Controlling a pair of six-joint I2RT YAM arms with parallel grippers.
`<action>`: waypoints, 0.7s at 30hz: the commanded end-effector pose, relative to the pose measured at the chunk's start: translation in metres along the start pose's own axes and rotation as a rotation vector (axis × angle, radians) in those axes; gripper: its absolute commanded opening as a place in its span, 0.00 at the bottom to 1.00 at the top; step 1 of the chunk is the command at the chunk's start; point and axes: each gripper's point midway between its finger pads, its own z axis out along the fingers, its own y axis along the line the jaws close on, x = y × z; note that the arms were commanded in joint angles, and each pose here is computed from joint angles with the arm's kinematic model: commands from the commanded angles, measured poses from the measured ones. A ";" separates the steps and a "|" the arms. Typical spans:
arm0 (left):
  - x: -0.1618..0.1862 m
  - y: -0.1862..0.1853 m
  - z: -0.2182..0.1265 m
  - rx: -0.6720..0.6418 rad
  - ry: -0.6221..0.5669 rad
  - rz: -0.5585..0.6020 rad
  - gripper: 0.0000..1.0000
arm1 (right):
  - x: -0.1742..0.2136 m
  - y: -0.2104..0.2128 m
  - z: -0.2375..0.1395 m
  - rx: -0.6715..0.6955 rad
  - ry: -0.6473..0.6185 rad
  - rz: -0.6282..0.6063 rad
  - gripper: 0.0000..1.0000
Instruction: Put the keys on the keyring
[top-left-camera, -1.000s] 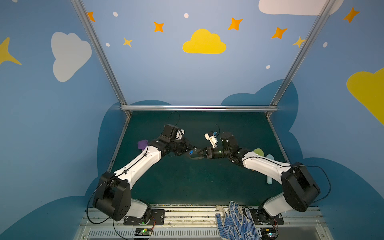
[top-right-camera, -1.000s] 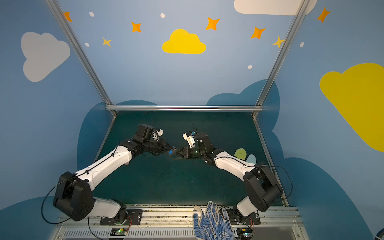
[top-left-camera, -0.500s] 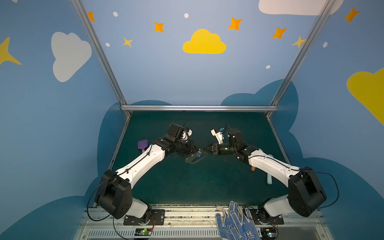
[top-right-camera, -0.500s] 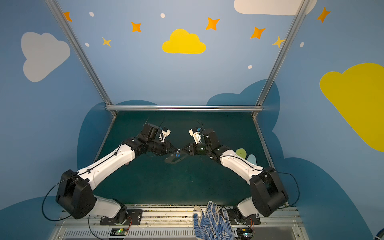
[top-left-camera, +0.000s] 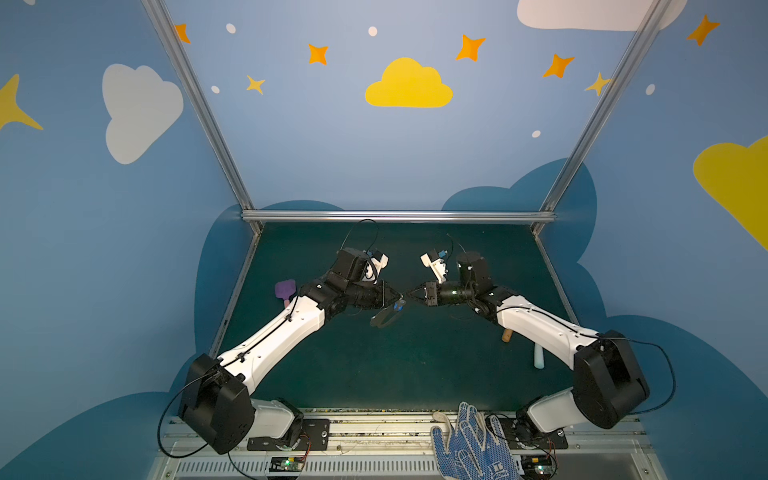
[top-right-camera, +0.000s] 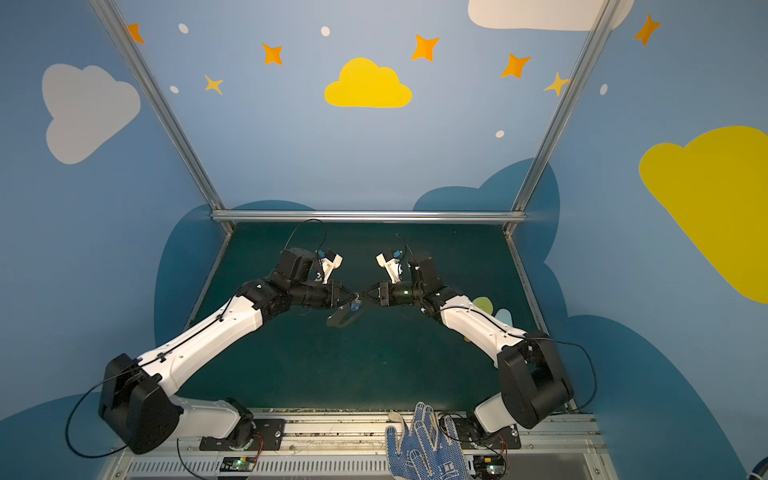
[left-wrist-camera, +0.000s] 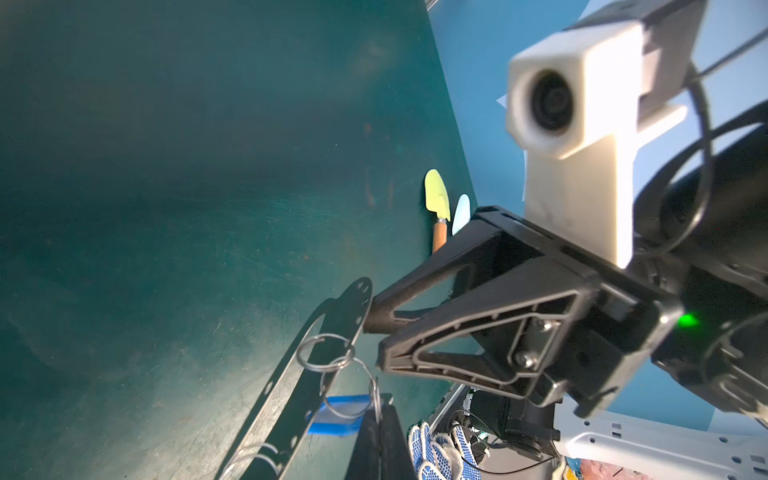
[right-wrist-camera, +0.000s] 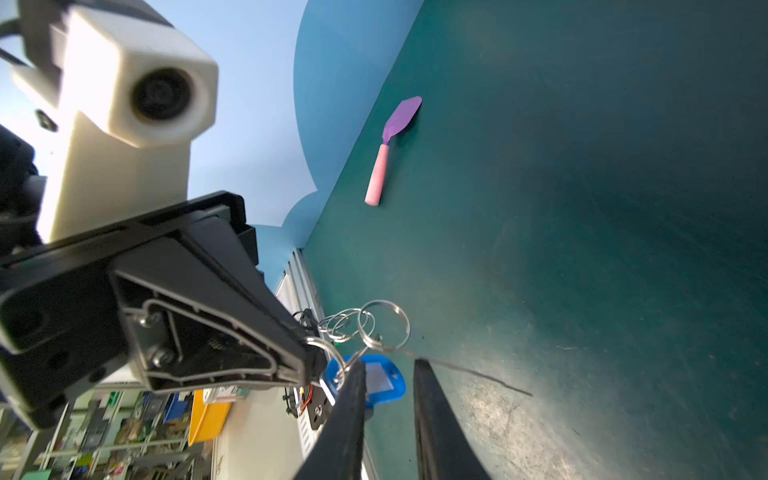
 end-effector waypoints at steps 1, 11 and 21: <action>-0.007 -0.011 -0.006 0.031 -0.048 0.070 0.04 | -0.014 0.015 -0.004 -0.041 -0.030 -0.048 0.18; -0.005 -0.011 -0.007 -0.009 -0.055 0.116 0.04 | -0.030 0.019 -0.026 0.078 -0.106 -0.111 0.11; -0.001 -0.013 -0.007 -0.023 -0.042 0.152 0.04 | -0.037 0.023 -0.031 0.105 -0.107 -0.128 0.16</action>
